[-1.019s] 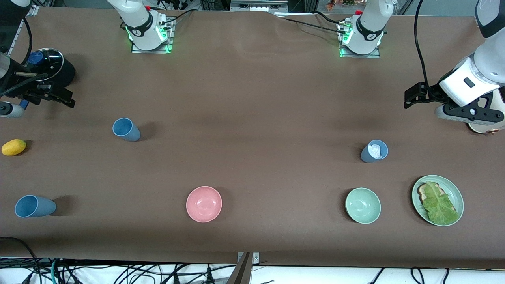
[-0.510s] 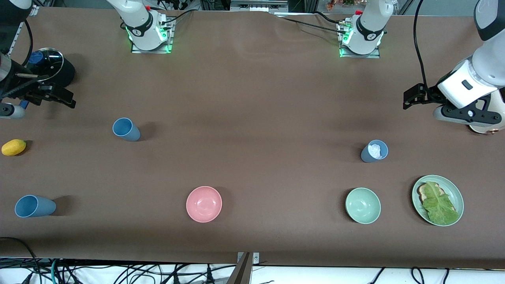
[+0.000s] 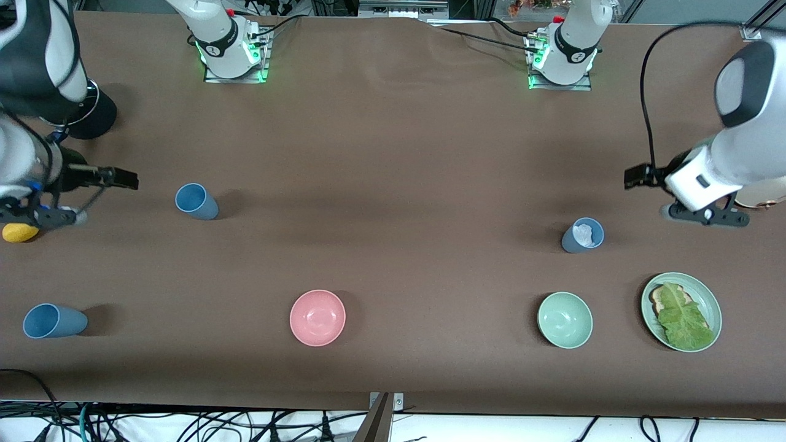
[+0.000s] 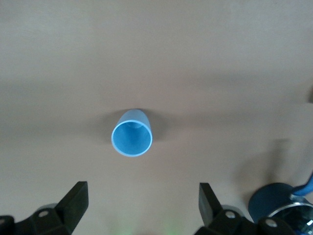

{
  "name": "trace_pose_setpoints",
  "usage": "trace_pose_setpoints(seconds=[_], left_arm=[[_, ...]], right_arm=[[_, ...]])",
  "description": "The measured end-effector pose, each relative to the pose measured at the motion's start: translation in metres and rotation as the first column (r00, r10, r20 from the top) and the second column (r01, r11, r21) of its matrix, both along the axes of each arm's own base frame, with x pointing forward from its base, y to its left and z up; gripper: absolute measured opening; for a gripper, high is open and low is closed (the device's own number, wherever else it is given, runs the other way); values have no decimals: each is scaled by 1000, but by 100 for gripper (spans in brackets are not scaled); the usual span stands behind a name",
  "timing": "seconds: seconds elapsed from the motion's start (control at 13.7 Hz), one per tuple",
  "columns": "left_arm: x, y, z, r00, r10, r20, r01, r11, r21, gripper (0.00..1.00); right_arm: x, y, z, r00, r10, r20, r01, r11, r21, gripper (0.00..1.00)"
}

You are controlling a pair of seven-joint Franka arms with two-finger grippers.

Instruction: Stack blue cups with both arms

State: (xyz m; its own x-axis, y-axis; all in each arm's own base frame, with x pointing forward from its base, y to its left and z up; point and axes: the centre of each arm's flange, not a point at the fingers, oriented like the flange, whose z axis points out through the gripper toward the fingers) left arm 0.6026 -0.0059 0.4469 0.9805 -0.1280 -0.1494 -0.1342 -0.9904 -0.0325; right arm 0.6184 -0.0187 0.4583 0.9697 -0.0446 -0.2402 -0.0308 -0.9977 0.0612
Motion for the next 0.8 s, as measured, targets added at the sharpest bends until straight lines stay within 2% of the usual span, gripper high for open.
trace_pose_setpoints(seconds=[0.22,0.36,0.58,0.8], left_arm=[[22,-3,-63,999,-18,43,18,1000,0,100],[24,-4,-103,998,-28,61,29,1000,-4,100],[8,-7,-154,992,-46,118,47,999,-13,100],[-10,-10,-188,990,-59,125,61,998,-16,96]], right_arm=[[5,-4,-61,1000,7,13,-7,1000,10,100],[-1,-1,-92,999,15,34,-15,1000,13,100],[-20,3,-129,996,26,91,-28,999,16,100],[-46,0,-157,990,26,138,-29,999,14,100]])
